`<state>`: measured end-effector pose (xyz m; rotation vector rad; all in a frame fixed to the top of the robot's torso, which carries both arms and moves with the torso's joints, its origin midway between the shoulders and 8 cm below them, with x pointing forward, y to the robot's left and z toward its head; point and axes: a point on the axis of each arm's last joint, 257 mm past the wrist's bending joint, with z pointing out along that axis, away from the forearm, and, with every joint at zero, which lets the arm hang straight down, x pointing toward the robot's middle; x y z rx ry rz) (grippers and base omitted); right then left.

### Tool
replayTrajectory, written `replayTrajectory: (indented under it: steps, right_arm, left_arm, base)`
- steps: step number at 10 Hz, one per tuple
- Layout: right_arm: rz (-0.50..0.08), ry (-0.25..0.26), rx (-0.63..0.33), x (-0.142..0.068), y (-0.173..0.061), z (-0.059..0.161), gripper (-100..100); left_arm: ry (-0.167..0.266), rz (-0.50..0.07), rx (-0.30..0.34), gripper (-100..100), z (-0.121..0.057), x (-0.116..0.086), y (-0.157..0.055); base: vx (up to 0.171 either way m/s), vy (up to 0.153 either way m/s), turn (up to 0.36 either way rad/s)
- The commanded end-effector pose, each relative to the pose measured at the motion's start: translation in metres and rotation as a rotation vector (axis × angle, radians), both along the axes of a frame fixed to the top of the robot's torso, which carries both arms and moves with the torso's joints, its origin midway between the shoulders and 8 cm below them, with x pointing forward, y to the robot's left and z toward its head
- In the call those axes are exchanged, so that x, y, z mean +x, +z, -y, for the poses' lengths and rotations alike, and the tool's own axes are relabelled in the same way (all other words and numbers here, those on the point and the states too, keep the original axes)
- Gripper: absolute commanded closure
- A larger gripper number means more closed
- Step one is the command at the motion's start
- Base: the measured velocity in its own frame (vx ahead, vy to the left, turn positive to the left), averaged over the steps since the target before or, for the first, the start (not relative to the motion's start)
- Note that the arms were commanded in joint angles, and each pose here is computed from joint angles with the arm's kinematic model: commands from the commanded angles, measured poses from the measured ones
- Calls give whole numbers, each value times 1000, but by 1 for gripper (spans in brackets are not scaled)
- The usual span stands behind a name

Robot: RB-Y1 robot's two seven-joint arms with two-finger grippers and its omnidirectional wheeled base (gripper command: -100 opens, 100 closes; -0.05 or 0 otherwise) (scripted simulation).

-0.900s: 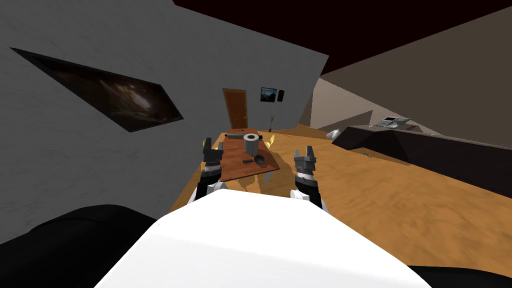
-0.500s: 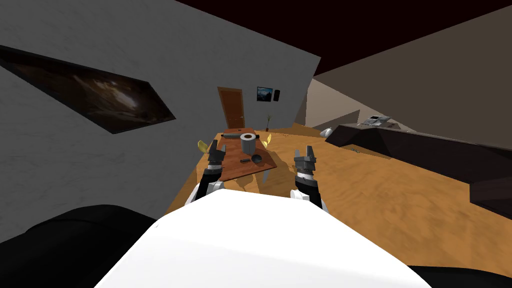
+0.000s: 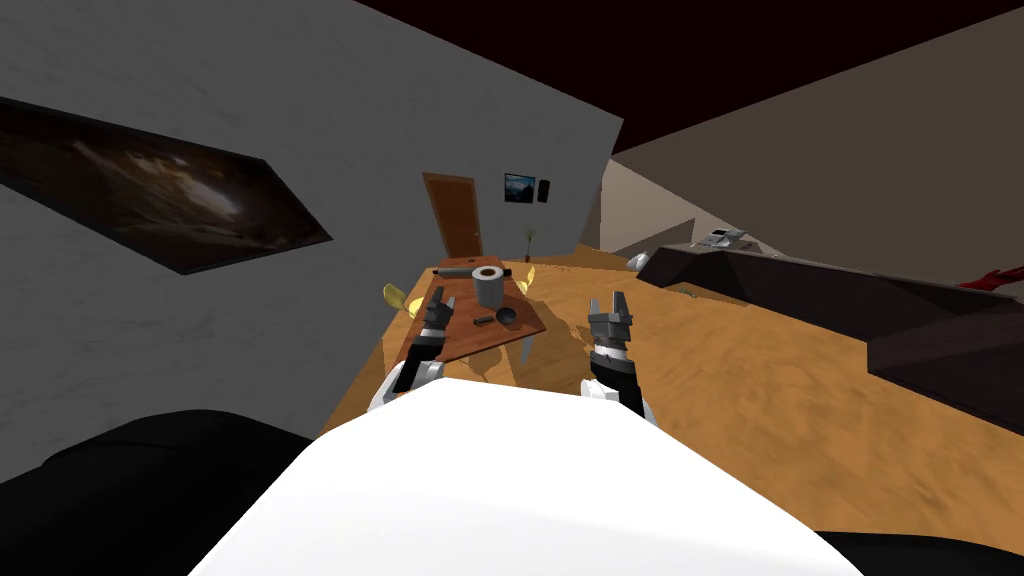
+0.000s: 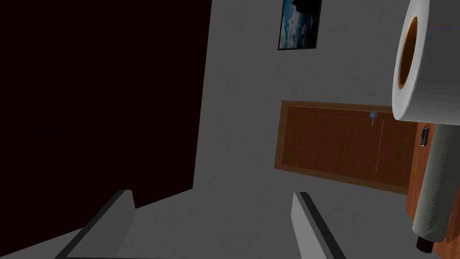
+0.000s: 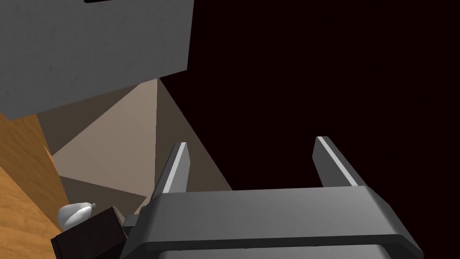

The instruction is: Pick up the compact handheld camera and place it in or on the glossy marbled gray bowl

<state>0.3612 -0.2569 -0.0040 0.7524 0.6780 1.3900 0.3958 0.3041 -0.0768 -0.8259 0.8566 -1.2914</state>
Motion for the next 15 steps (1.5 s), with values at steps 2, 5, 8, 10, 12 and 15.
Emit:
replayTrajectory:
  steps: [2, 5, 8, 10, 12, 15]
  right_arm:
    - [0, 0, 0, 0, 0, 0, 0]
    - [0, 0, 0, 0, 0, 0, 0]
    - [0, 0, 0, 0, 0, 0, 0]
    - [0, 0, 0, 0, 0, 0, 0]
    - [0, 0, 0, 0, 0, 0, 0]
    - [0, 0, 0, 0, 0, 0, 0]
  left_arm:
    - [9, -80, 1, -100, -14, 12, -27]
    - [35, -204, 2, -100, -41, 30, -67]
    - [60, -284, -3, -100, -59, 37, -96]
    - [87, -356, -10, -100, -79, 42, -120]
    - [119, -429, -20, -100, -100, 46, -144]
    - [183, -532, -41, -100, -143, 50, -175]
  base:
    - [-29, -34, -102]
    - [-24, -51, -150]
    - [-12, -23, -80]
    - [-11, -40, -117]
    - [-15, -44, -133]
    - [-12, -38, -146]
